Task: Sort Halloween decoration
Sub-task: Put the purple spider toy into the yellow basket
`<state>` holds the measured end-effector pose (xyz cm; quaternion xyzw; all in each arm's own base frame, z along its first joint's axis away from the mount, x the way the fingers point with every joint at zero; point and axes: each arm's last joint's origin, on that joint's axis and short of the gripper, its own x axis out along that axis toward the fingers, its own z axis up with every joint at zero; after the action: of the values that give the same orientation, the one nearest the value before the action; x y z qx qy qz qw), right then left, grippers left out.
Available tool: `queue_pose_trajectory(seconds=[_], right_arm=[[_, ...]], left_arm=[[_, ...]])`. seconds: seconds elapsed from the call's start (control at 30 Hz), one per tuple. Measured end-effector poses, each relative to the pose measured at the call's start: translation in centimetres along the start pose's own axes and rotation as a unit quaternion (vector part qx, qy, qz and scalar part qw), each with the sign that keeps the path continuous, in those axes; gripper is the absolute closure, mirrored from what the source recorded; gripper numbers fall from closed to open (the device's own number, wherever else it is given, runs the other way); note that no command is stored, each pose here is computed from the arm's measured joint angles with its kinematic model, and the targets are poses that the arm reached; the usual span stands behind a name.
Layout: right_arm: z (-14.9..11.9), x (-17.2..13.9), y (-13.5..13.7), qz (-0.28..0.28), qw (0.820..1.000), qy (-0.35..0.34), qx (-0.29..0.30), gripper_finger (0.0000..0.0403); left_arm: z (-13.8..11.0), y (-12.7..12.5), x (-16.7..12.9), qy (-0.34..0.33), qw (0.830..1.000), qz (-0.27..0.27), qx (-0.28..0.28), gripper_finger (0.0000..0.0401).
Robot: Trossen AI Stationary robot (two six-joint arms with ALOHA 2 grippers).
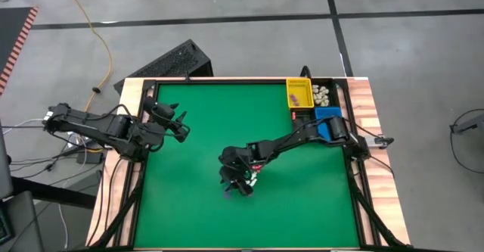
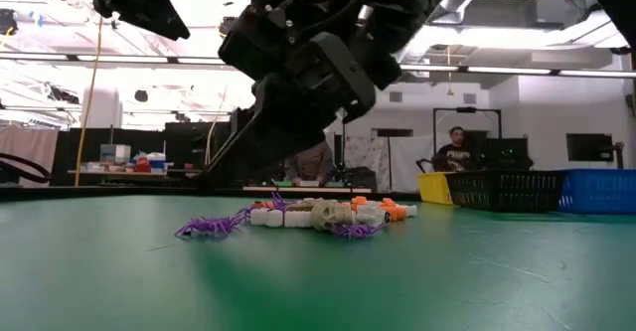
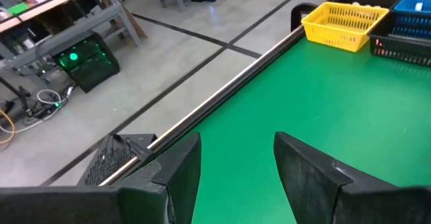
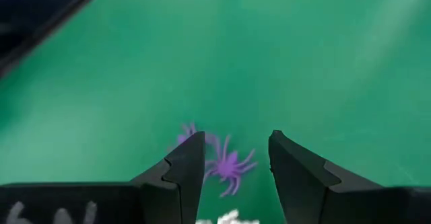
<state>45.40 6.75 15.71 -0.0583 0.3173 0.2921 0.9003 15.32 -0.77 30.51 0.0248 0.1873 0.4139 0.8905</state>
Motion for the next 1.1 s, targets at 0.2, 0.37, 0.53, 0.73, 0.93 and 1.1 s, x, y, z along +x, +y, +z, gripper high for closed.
queue_pose_trajectory(seconds=[0.2,0.37,0.53,0.73,0.93,1.1], right_arm=[[-0.3,0.0,0.1,0.007,0.999,0.022,-0.045,0.0219],[-0.8,0.9,0.8,0.018,0.996,0.032,-0.082,0.0219],[-1.3,2.2,1.7,0.03,0.99,0.036,-0.133,0.0219],[-1.6,2.6,1.6,0.023,0.992,0.035,-0.119,0.0224],[-1.8,2.4,1.0,0.015,0.996,0.04,-0.084,0.0265],[-1.9,2.3,0.6,-0.004,0.997,0.044,-0.07,0.0304]], left_arm=[[0.0,0.0,0.0,0.001,1.0,-0.003,0.0,0.0223],[0.0,0.0,0.0,0.001,1.0,-0.002,0.0,0.0223],[0.0,0.0,0.0,0.001,1.0,-0.002,-0.001,0.0223],[0.0,0.0,0.0,0.001,1.0,-0.002,-0.001,0.0223],[0.0,0.0,0.0,0.001,1.0,-0.002,-0.002,0.0223],[0.0,0.0,0.0,0.001,1.0,-0.002,-0.002,0.0223]])
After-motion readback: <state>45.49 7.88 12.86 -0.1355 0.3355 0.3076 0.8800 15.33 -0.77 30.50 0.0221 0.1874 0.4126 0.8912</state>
